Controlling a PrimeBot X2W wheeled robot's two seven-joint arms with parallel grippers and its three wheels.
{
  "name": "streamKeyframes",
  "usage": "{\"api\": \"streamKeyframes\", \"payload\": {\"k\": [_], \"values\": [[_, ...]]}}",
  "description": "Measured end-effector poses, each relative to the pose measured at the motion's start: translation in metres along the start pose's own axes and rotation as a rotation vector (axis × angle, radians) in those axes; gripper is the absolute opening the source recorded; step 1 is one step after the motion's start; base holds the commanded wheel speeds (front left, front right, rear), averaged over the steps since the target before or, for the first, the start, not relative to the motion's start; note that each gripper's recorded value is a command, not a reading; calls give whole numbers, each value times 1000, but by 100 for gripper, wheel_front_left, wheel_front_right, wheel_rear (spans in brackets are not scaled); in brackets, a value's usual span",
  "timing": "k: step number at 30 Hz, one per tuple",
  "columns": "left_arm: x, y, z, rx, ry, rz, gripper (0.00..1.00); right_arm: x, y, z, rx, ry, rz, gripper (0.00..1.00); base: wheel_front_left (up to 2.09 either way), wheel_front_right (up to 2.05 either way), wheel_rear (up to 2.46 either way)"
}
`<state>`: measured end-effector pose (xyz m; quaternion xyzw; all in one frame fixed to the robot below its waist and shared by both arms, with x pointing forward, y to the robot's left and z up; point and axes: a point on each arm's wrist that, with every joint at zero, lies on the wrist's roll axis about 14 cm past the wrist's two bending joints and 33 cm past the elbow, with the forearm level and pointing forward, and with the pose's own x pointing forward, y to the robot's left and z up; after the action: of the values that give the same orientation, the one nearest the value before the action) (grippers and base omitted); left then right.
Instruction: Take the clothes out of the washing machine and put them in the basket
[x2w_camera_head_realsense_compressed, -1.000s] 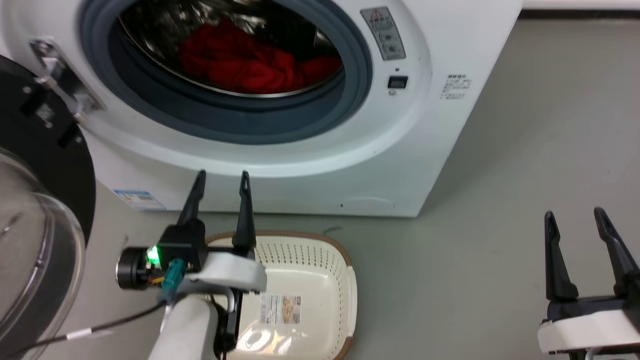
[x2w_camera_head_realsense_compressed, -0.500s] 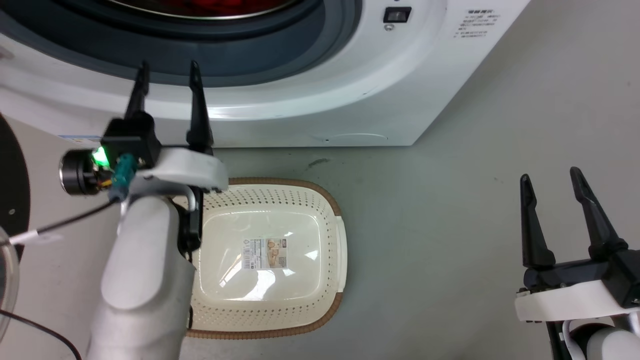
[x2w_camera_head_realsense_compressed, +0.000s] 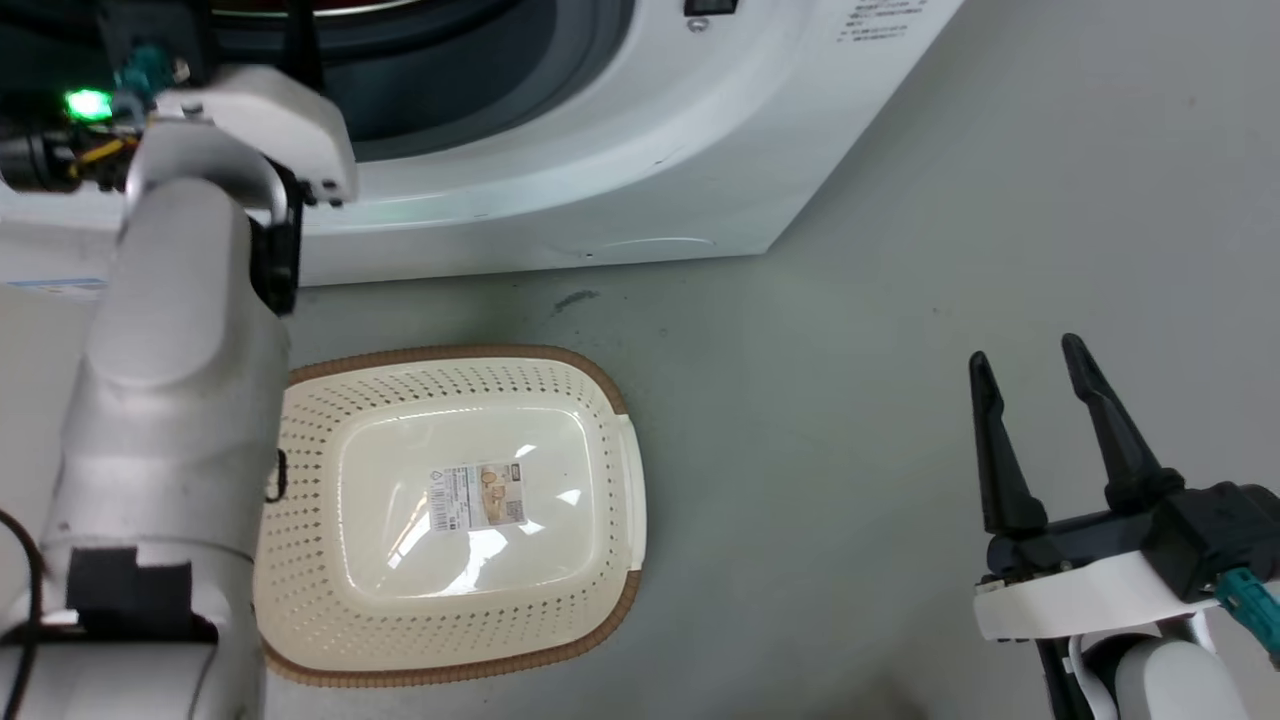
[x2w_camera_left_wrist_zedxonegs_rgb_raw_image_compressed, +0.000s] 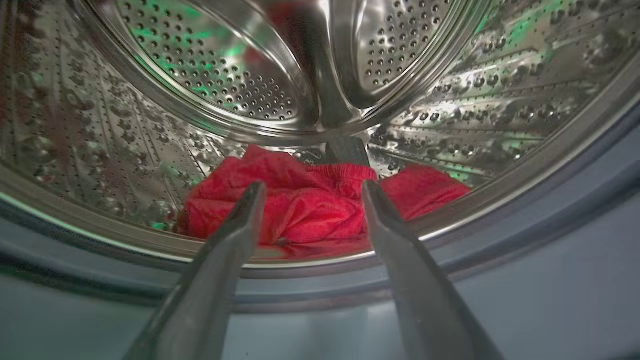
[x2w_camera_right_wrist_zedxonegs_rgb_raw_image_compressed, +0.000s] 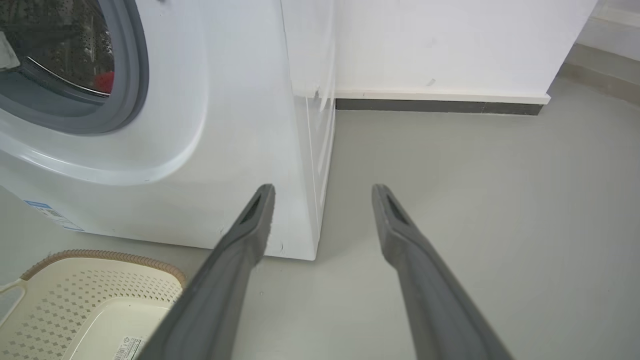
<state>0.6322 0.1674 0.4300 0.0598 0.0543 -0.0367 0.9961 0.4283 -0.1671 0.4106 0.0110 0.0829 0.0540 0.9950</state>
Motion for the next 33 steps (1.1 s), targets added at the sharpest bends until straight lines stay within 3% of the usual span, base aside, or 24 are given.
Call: {"api": "streamKeyframes", "payload": {"k": [13,24,33], "values": [[63,2,-51,84,277,-42,100,-4,-8,-32,33,80,-28,100,0,0,0],[105,-8,-81,90,483,-57,100,-15,-19,-55,68,149,-77,100,0,0,0],[110,-14,-110,88,707,-37,100,-26,-26,-65,96,190,-115,100,0,0,0]]}}
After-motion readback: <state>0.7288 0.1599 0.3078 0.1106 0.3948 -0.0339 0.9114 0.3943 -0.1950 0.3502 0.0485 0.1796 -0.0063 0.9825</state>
